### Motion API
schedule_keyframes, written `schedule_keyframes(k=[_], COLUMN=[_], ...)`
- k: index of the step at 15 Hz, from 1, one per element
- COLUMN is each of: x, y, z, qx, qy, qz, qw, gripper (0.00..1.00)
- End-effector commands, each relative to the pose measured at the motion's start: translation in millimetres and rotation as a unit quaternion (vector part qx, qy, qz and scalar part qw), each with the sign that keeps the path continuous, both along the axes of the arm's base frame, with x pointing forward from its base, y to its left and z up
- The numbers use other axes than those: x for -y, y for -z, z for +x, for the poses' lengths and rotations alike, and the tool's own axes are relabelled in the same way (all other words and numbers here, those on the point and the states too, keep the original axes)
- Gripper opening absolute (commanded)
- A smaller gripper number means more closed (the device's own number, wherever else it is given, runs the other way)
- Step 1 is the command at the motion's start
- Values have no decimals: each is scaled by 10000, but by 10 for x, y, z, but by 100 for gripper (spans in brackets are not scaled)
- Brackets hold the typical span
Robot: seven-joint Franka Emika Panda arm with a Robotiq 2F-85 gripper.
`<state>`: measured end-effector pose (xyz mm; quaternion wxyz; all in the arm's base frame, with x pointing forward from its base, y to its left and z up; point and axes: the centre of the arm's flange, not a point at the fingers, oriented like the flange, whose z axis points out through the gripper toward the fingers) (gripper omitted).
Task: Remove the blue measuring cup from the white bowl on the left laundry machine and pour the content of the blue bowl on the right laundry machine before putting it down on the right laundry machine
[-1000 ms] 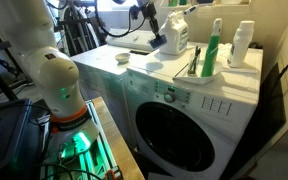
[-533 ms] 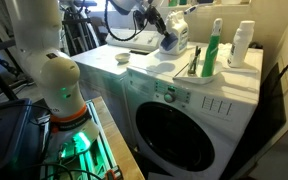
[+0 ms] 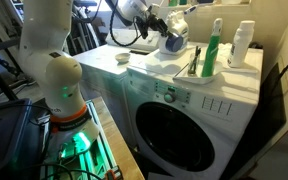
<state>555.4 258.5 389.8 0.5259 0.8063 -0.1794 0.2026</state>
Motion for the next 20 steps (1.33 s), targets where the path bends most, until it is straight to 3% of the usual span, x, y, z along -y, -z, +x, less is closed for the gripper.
schedule_keyframes(k=[1,4,9,14,20], x=[12,44,71,-30,-144], y=[40,142,475,680,737], z=[-47,-102,-130,-66,-34], qx=[-200,-606,-1355,-1647,-1743], qy=[43,218,420,214,-22], qz=[-231,-691,-1539,-2089,-2403], qw=[9995,9955,9778,9637,9549], gripper=[1,1,1,1,1])
